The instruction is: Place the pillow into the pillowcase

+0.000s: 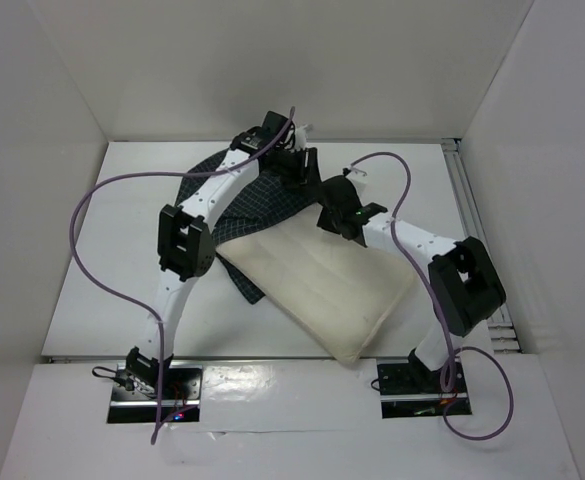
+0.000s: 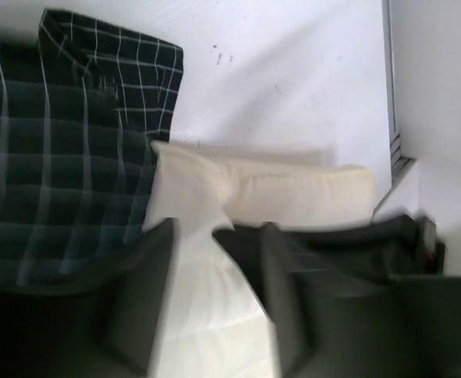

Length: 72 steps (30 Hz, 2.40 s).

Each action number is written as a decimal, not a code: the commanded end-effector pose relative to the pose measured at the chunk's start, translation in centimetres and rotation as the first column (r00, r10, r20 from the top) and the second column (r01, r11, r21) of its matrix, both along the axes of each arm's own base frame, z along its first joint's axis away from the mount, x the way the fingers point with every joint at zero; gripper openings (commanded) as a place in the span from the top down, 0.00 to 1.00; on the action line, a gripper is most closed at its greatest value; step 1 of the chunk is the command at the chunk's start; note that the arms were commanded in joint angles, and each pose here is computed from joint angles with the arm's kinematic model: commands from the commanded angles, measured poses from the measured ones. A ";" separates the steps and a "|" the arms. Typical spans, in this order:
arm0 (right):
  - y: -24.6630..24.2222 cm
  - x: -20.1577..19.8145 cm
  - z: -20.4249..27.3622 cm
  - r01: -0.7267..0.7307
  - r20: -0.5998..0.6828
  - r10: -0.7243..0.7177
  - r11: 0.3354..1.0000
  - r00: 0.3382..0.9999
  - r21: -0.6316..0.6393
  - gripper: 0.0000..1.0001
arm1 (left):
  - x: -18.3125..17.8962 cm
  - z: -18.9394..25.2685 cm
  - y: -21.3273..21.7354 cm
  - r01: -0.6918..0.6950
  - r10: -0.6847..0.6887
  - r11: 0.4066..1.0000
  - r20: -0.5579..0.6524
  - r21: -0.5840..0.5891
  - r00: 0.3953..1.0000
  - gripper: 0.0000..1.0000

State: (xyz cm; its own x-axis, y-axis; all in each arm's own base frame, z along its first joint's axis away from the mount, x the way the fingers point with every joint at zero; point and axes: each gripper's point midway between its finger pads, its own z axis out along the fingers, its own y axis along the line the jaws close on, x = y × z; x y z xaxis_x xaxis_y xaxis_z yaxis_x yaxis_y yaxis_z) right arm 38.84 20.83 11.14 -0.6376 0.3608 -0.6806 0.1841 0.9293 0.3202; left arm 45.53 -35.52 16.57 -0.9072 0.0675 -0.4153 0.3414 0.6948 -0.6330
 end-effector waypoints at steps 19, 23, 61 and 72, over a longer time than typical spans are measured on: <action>9.0 0.1 9.7 -0.447 0.135 0.514 0.827 0.847 -0.341 0.00 | -8.6 1.2 24.8 -0.532 0.528 0.845 -0.072 -0.053 0.846 0.07; 14.7 -2.4 8.5 -0.581 0.076 0.650 0.720 0.756 -0.380 0.00 | -11.8 -3.2 22.0 -0.490 0.463 0.862 -0.190 -0.129 0.866 0.13; 18.5 -7.8 4.0 -0.759 -0.074 0.779 0.579 0.623 -0.296 0.00 | -16.7 -14.6 21.6 -0.574 0.558 0.819 -0.235 -0.002 0.796 0.60; 17.7 -7.8 3.3 -0.755 -0.092 0.768 0.588 0.634 -0.291 0.00 | -17.2 -14.6 21.7 -0.577 0.564 0.817 -0.203 -0.006 0.801 0.35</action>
State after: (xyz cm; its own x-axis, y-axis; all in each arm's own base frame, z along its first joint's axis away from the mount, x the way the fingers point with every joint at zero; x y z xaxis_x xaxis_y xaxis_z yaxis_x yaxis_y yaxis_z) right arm 31.05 38.79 13.26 -0.5611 -0.4682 -0.6826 -0.6458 0.7635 0.0072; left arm 28.36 -13.96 3.17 -0.8230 -0.5256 -0.2154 -0.2323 0.6575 -0.7167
